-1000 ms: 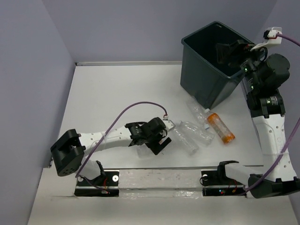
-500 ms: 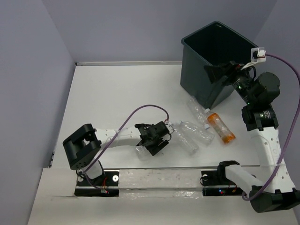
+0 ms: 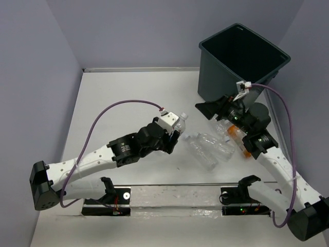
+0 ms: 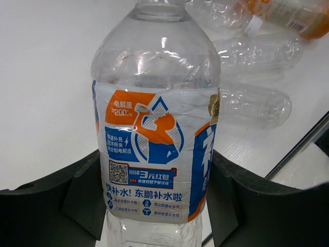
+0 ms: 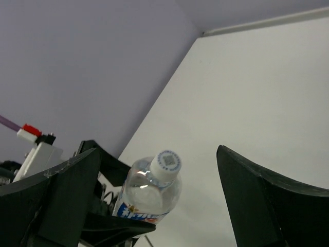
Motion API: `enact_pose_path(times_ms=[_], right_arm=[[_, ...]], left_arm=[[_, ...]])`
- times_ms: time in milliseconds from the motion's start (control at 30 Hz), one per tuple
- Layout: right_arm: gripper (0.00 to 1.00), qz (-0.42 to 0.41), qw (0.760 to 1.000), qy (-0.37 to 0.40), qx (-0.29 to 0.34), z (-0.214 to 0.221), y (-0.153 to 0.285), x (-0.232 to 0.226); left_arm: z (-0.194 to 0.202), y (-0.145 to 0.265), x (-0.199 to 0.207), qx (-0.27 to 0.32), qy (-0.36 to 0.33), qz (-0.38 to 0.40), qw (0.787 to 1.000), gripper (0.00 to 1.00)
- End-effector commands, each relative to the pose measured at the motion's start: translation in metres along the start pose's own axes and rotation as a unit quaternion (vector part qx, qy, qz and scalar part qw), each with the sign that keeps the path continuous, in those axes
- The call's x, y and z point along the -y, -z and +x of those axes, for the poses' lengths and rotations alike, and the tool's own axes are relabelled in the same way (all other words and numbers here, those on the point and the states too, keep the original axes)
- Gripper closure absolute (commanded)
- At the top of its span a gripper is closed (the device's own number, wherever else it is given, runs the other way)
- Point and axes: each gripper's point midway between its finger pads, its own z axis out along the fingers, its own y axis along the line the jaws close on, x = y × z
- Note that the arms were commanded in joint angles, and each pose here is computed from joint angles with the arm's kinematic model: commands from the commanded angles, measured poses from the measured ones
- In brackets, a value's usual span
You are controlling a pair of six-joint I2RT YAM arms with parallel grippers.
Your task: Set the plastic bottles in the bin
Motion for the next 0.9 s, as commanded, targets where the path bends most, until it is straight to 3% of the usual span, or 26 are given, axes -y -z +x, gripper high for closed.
enact_pose_path(times_ms=[0, 300, 533, 633, 667, 700, 733, 800, 867], right_arm=[[0.0, -0.077, 0.997, 0.009, -0.031, 0.028, -0.019, -0.045], [0.0, -0.049, 0.995, -0.017, -0.089, 0.084, -0.038, -0.039], [0.01, -0.039, 0.994, -0.01, -0.104, 0.099, -0.046, -0.039], [0.17, -0.042, 0.994, -0.009, -0.1, 0.098, -0.049, -0.043], [0.29, -0.039, 0.995, -0.008, -0.096, 0.096, -0.05, -0.043], [0.34, -0.033, 0.996, -0.004, -0.083, 0.09, -0.052, -0.042], [0.47, -0.03, 0.997, -0.002, -0.076, 0.086, -0.053, -0.042], [0.66, -0.023, 0.999, 0.01, -0.048, 0.072, -0.056, -0.043], [0.78, -0.016, 0.999, 0.022, -0.028, 0.059, -0.059, -0.044]], left_arm=[[-0.031, -0.007, 0.007, 0.065, 0.03, 0.003, 0.997, 0.29], [-0.048, -0.005, 0.004, 0.111, 0.05, -0.002, 0.993, 0.29], [-0.056, 0.004, 0.002, 0.141, 0.064, 0.003, 0.988, 0.29], [-0.056, 0.005, 0.0, 0.146, 0.072, 0.0, 0.987, 0.25], [-0.056, 0.005, -0.002, 0.147, 0.076, -0.005, 0.986, 0.23], [-0.056, 0.007, -0.002, 0.149, 0.082, -0.006, 0.985, 0.21], [-0.057, 0.007, -0.003, 0.151, 0.085, -0.006, 0.985, 0.19], [-0.056, 0.009, -0.004, 0.153, 0.094, -0.008, 0.984, 0.12], [-0.058, 0.014, -0.005, 0.16, 0.101, -0.007, 0.982, 0.01]])
